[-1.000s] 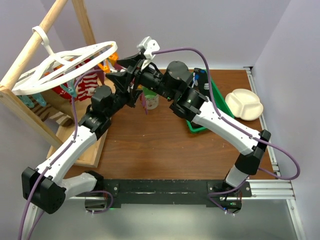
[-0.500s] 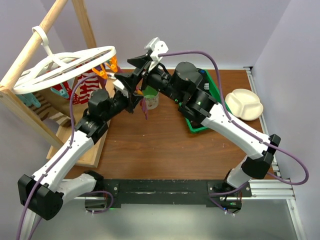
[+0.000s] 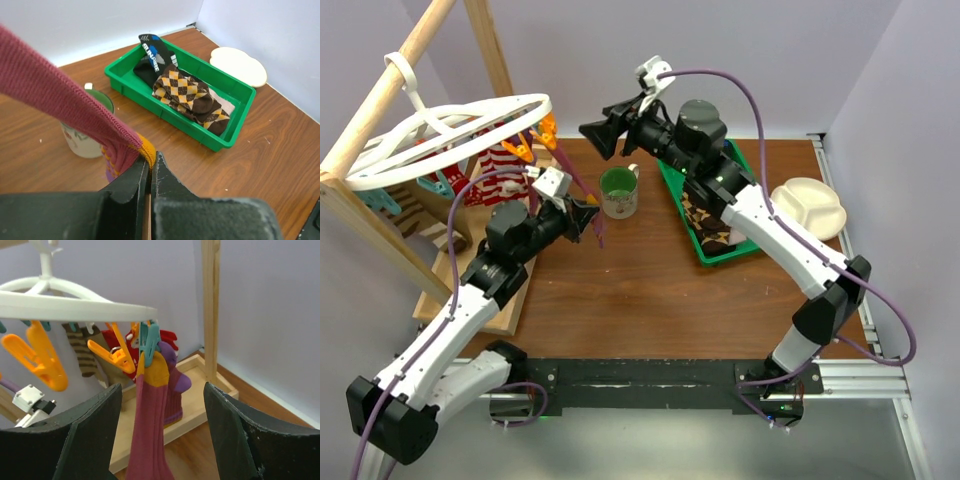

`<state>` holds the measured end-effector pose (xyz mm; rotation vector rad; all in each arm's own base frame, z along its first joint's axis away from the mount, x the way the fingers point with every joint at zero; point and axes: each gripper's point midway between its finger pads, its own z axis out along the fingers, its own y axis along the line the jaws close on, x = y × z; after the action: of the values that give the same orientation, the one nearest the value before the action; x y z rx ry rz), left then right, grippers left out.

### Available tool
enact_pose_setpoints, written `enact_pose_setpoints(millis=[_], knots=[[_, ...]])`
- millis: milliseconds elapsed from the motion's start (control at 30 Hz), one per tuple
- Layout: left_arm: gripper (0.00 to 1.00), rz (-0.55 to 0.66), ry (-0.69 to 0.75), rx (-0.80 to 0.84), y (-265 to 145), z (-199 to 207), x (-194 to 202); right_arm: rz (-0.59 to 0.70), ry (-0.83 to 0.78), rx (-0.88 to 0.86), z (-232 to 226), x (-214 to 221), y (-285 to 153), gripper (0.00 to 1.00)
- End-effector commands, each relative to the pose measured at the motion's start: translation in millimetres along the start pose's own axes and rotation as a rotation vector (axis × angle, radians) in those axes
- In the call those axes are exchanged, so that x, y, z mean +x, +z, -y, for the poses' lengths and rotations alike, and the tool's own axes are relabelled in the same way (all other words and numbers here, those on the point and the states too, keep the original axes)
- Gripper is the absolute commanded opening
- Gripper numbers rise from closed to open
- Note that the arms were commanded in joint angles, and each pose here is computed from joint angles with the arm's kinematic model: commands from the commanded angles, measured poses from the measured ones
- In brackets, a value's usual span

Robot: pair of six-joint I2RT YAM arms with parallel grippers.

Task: Remove the socks clipped to the hanger
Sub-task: Adjust the hanger on the clothesline.

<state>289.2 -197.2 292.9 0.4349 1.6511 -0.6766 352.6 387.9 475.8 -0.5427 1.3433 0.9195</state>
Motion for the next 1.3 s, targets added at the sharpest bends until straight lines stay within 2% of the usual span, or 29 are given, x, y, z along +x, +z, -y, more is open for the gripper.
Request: enact_pose_setpoints(millis=[0, 400, 700, 900, 1267], knots=[[0.0, 0.033, -0.088, -0.015, -9.6, 3.1, 2.7, -0.019, 0.053, -0.087, -16.1, 14.0, 11.8, 0.7], [0.0, 0.083, -0.168, -0.142, -27.9, -14.1, 7.0, -0.044, 0.128, -0.12, -7.3, 43.3, 45.4, 0.68], [0.0, 0.109, -0.25, -0.223, -34.6, -25.1, 8.2, 0.038, 0.187, -0.103, 4.0, 38.3, 64.6, 0.67], [0.0, 0.099, -0.299, -0.306, -42.3, -36.3, 13.2, 0.076, 0.231, -0.17, 4.3, 35.4, 70.2, 0.67], [0.0, 0.114, -0.324, -0.3, -46.5, -32.8, 6.7, 0.133, 0.309, -0.421, -12.5, 32.4, 80.5, 0.69]])
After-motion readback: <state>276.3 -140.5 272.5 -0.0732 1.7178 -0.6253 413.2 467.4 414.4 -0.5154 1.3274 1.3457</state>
